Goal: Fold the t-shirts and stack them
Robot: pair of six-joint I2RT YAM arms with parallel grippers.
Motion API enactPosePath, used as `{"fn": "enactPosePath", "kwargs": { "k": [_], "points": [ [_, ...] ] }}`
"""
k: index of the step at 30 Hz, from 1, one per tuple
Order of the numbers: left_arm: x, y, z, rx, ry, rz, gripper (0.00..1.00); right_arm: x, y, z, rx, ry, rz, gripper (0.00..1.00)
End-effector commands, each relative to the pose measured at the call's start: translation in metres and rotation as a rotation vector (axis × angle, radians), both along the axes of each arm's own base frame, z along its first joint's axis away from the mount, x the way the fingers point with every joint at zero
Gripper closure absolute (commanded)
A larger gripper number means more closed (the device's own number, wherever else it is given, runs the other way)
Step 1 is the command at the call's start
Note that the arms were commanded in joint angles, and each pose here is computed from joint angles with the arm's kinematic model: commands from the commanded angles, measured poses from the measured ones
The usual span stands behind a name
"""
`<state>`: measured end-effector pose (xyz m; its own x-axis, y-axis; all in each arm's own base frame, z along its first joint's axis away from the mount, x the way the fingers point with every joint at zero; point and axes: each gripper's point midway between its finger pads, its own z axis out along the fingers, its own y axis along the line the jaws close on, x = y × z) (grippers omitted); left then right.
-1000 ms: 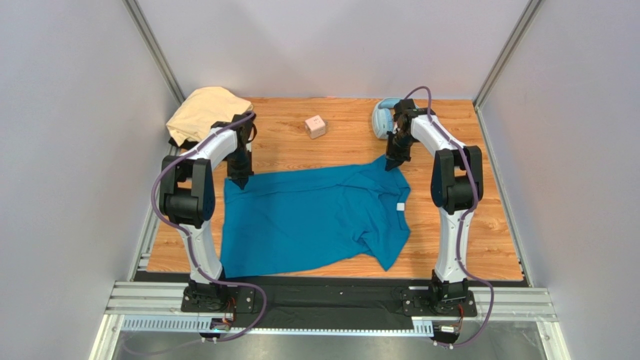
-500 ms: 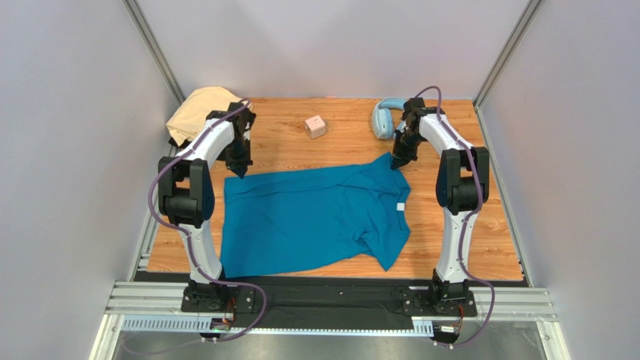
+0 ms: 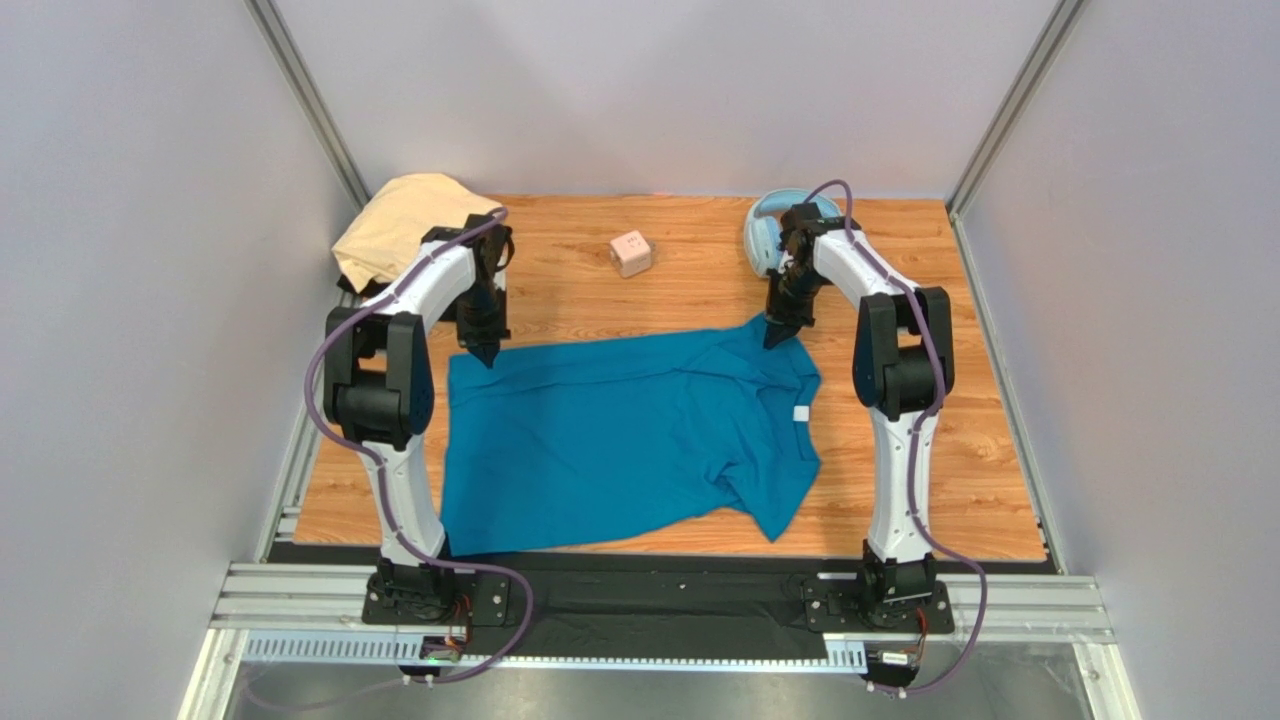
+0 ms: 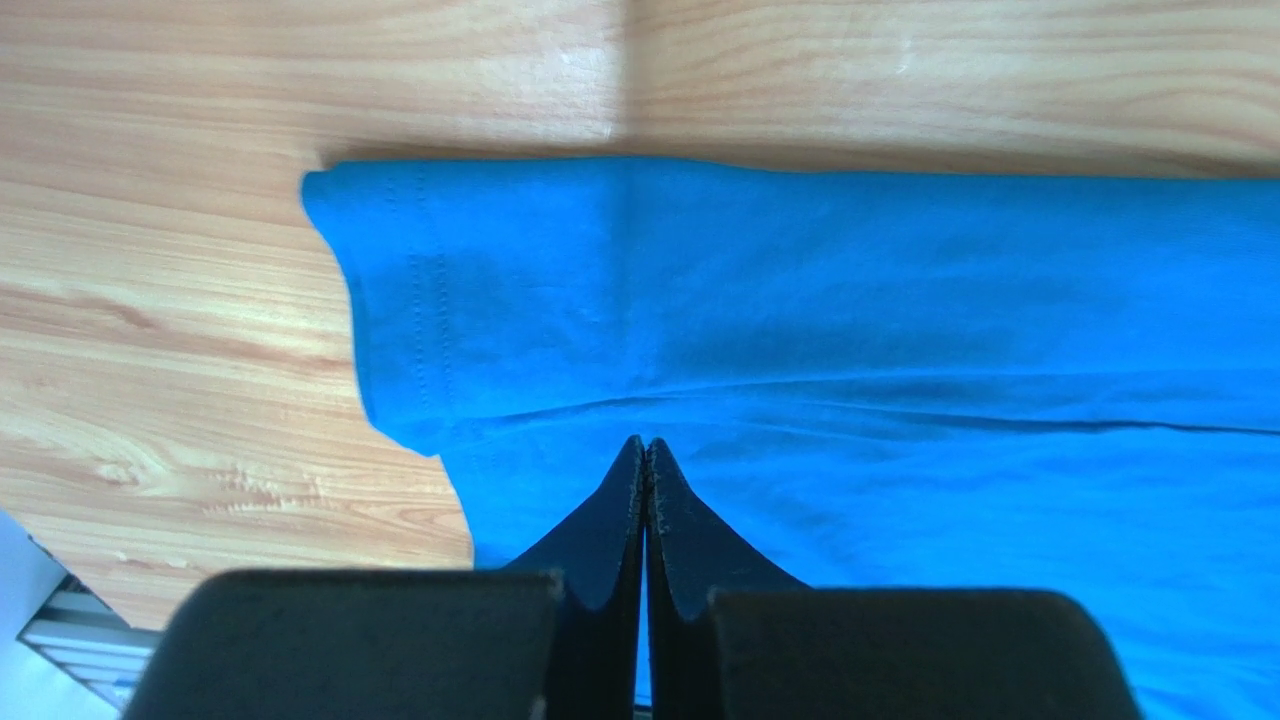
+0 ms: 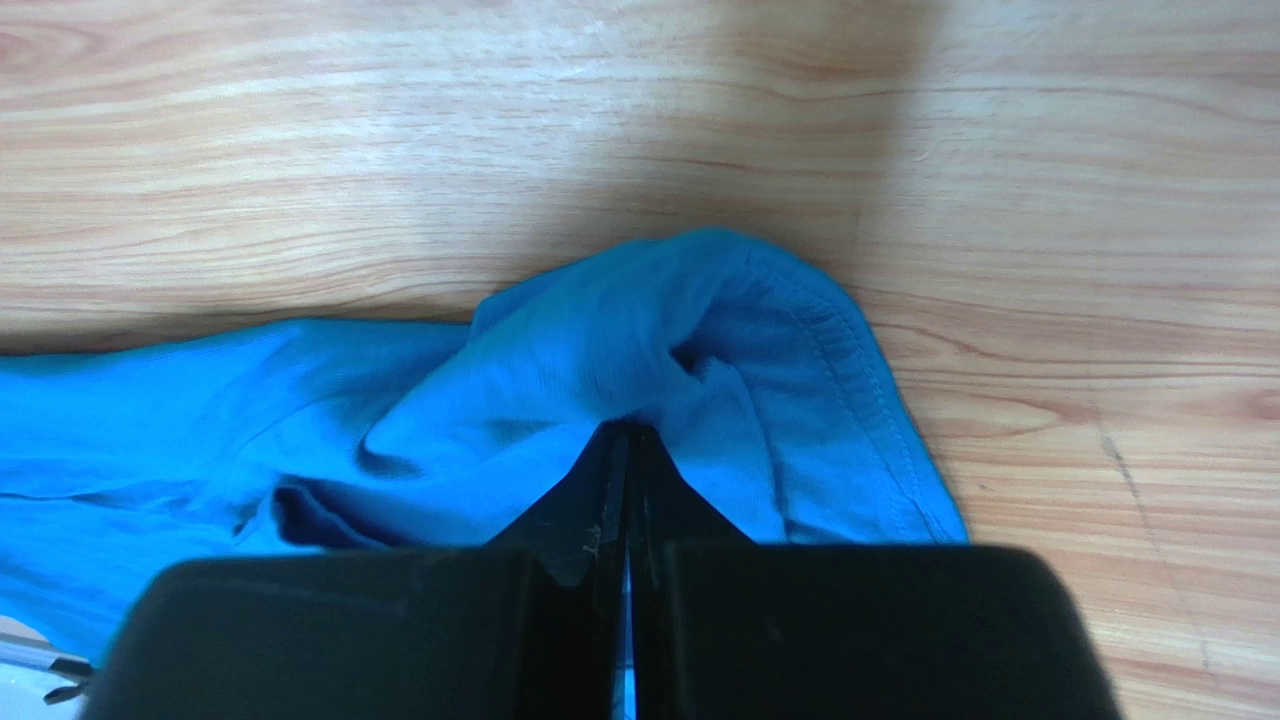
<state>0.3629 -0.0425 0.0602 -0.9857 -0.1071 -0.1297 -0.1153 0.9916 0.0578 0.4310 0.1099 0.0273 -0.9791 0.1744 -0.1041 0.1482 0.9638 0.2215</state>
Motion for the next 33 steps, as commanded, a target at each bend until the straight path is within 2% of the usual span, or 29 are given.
{"fn": "enactPosePath", "kwargs": {
  "k": [1,15,24,33],
  "points": [
    [-0.017,0.003,-0.016,0.035,0.062,0.01,1.0,-0.01,0.001,-0.008,0.002,0.064,0.01,1.0],
    [-0.051,0.027,-0.024,0.099,0.099,0.01,1.0,-0.023,-0.017,-0.029,-0.059,0.101,-0.006,1.0],
    [-0.034,0.031,-0.022,0.102,0.085,0.019,1.0,-0.02,-0.036,-0.026,-0.083,0.083,-0.05,1.0],
    [-0.034,0.031,-0.03,0.097,0.082,0.013,1.0,-0.02,-0.055,-0.02,-0.093,0.052,-0.097,1.0]
  ]
}}
